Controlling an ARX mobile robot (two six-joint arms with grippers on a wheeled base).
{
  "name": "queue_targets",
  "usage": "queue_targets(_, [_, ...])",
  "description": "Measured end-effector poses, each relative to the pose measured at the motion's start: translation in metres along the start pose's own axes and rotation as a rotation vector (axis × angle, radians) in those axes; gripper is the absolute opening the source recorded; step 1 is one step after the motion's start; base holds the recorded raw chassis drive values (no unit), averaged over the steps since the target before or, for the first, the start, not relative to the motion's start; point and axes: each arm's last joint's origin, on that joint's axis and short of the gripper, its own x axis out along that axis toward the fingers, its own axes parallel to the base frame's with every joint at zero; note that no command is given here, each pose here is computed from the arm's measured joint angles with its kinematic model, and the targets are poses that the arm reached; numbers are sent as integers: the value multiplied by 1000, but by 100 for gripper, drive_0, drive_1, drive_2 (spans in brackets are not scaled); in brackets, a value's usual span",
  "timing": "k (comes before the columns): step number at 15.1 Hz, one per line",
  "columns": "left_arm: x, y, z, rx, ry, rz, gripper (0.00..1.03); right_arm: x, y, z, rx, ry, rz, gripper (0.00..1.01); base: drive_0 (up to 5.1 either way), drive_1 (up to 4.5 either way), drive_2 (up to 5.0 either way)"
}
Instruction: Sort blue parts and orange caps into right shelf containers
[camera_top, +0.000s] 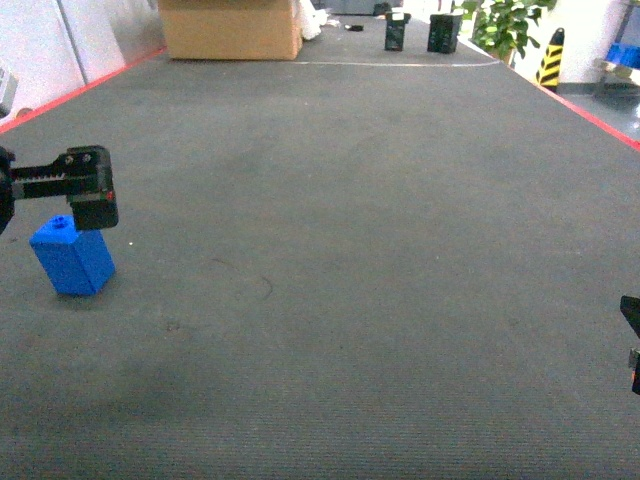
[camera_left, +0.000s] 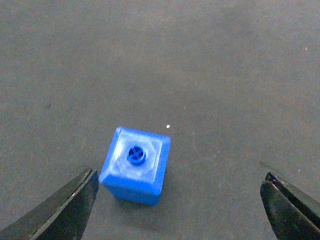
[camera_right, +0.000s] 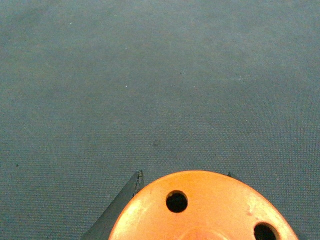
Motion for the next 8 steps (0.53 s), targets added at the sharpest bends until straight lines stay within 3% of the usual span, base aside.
queue_targets(3, [19, 3, 16, 1, -24, 9, 98, -4, -1, 1, 1, -8, -3, 43, 0, 0, 0])
queue_targets(6, [42, 15, 9, -2, 20, 62, 98, -6, -1, -1, 1, -3, -3, 43, 0, 0, 0])
queue_targets(8, [51, 16, 3, 3, 46, 59, 98, -8, -4, -1, 4, -4, -7, 43, 0, 0, 0])
